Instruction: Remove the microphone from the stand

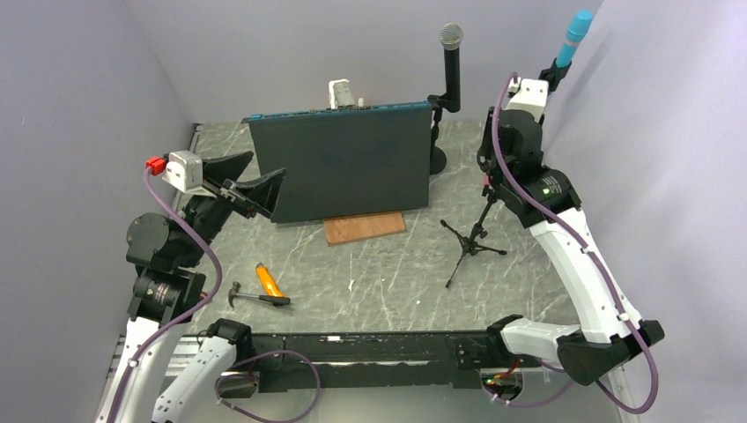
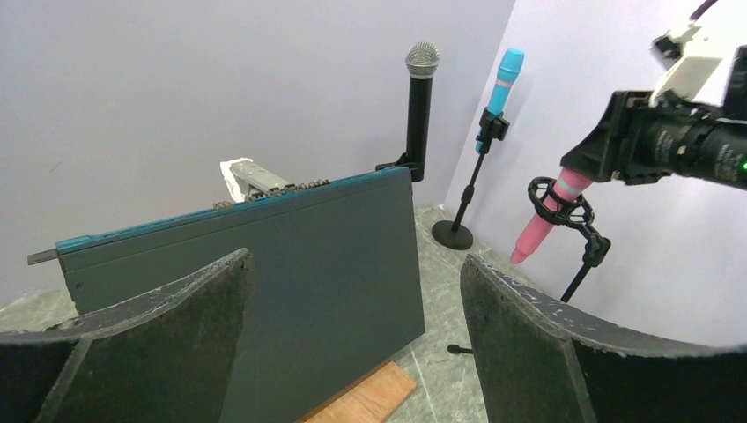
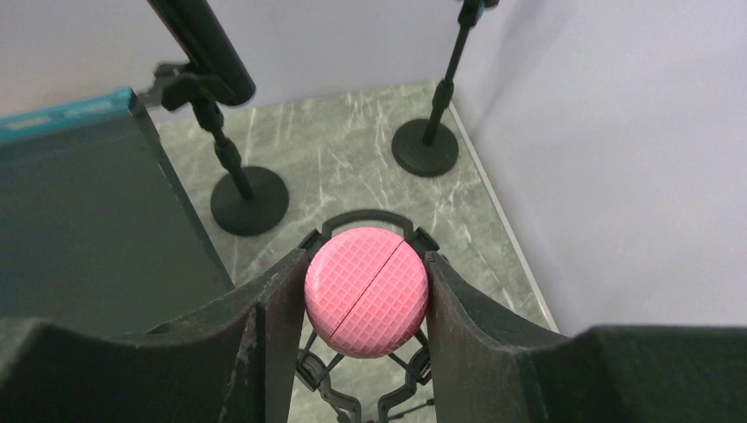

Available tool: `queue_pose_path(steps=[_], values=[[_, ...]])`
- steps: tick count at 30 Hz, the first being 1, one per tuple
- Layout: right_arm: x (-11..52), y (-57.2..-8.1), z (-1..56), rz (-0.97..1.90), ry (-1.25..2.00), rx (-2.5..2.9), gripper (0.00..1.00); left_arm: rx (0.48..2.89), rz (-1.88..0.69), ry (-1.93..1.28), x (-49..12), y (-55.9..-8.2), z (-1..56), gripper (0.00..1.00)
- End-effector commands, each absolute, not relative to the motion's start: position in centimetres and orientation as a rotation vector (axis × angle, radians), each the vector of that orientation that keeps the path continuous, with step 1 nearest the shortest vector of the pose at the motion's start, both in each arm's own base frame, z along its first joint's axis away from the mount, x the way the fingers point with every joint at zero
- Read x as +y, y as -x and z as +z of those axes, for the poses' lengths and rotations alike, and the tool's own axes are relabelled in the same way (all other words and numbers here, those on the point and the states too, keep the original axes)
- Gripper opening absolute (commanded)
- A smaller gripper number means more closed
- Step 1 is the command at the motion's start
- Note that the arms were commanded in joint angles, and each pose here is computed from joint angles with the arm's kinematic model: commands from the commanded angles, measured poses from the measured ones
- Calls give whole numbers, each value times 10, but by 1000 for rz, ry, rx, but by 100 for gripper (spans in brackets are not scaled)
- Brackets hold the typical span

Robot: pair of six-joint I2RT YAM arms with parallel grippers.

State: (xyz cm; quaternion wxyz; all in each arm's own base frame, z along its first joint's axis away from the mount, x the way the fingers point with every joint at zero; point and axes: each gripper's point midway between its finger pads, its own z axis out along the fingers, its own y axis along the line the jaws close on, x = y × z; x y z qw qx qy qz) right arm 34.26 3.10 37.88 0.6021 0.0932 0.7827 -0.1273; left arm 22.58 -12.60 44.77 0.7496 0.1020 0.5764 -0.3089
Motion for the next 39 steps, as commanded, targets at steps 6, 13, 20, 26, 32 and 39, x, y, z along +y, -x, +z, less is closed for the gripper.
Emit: queue_pose_path(steps=[6, 13, 20, 26, 32, 39], values=[[19, -312, 490, -171, -269, 1577, 22, 1240, -659, -219, -124, -227, 450, 90], [3, -262, 567, -40, -304, 1364, 8, 1247, -660, -215, -125, -229, 448, 90], [-7, -215, 601, 122, -332, 1133, 0, 1252, -666, -213, -125, -230, 446, 90], [32, -223, 598, 324, -247, 1148, 0, 1260, -667, -211, -126, -232, 444, 90], [119, -261, 572, 584, 20, 1345, 0, 1261, -657, -203, -124, -233, 444, 90], [202, -286, 504, 912, 188, 1594, 0, 1277, -644, -189, -121, -233, 442, 89]])
